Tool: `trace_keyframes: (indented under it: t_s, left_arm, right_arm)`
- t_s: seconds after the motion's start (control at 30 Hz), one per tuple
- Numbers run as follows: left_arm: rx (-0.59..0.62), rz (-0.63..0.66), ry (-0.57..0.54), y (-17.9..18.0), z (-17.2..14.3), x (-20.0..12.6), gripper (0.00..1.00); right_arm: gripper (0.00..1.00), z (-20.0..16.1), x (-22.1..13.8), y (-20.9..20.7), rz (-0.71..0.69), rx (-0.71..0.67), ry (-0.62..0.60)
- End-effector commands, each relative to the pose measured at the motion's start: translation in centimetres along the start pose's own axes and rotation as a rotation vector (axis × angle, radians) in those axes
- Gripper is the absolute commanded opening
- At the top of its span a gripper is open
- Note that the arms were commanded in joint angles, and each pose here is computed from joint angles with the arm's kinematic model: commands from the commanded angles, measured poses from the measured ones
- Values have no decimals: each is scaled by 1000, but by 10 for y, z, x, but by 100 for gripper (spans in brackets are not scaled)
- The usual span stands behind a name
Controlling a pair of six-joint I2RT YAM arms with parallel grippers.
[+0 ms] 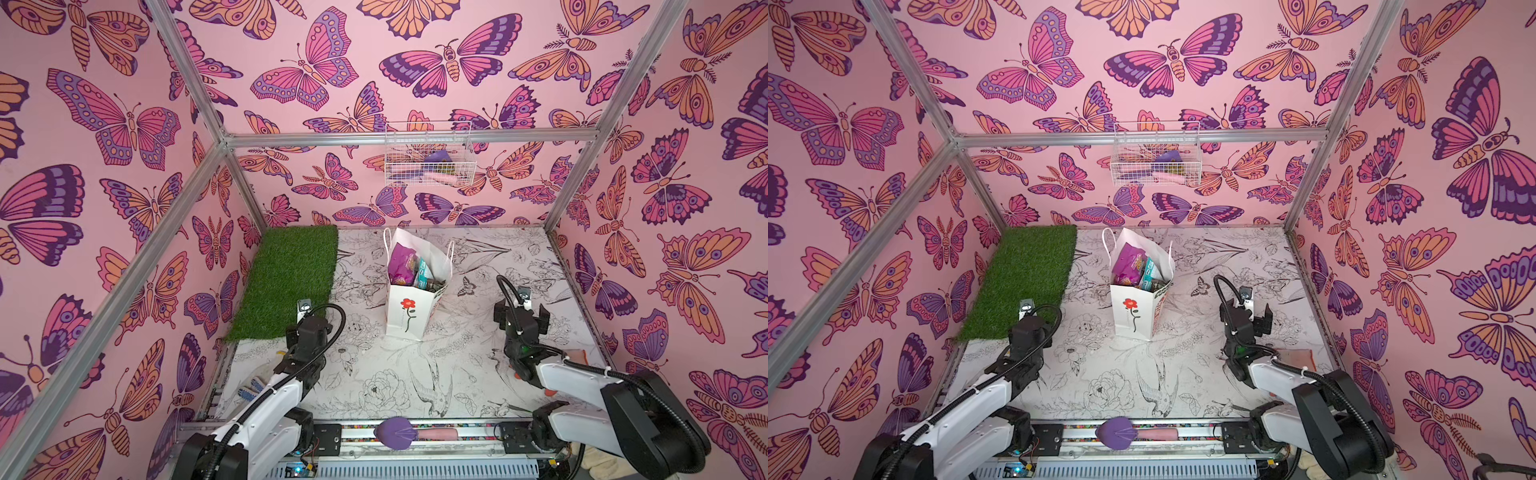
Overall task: Place the snacks into the paper bag
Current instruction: Reset both arms
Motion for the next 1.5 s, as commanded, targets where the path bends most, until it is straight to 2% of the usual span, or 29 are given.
trace_keyframes:
  t_s: [0.0, 0.6, 0.7, 0.87, 1.13, 1.3, 1.4, 1.47]
  left_arm:
    - [-31, -8, -17, -1, 8, 2, 64]
    - [-54, -8, -38, 4, 7, -3, 63]
    - [-78, -11, -70, 8, 7, -8, 63]
    - [-136, -36, -187, 15, 8, -17, 65]
    - [-138, -17, -181, 16, 8, -14, 65]
    - [-137, -8, -189, 14, 10, -12, 65]
    - [-139, -2, -191, 15, 10, -13, 65]
    - [-148, 4, -201, 17, 10, -14, 65]
  right_arm:
    - [99, 18, 3, -3, -25, 39, -74]
    - [100, 19, 3, 3, 13, 32, -146]
    - [99, 17, -1, 3, 39, 35, -168]
    - [99, 16, -3, 2, 49, 43, -177]
    - [99, 9, -2, -11, 29, 95, -211]
    - [99, -8, 14, -16, -12, 165, -212]
    - [99, -4, 12, 4, 125, 49, -230]
    - [99, -4, 11, 8, 121, 31, -244]
Point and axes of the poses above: each gripper's point midway between its finger pads, its own x axis out along the fingers, its own y axis along the line the jaws close on, z = x × y, the point moved 7 cm from there along -x, back along the fingers, and after that the axes turned 10 degrees about -x, right-handed, at the moved point
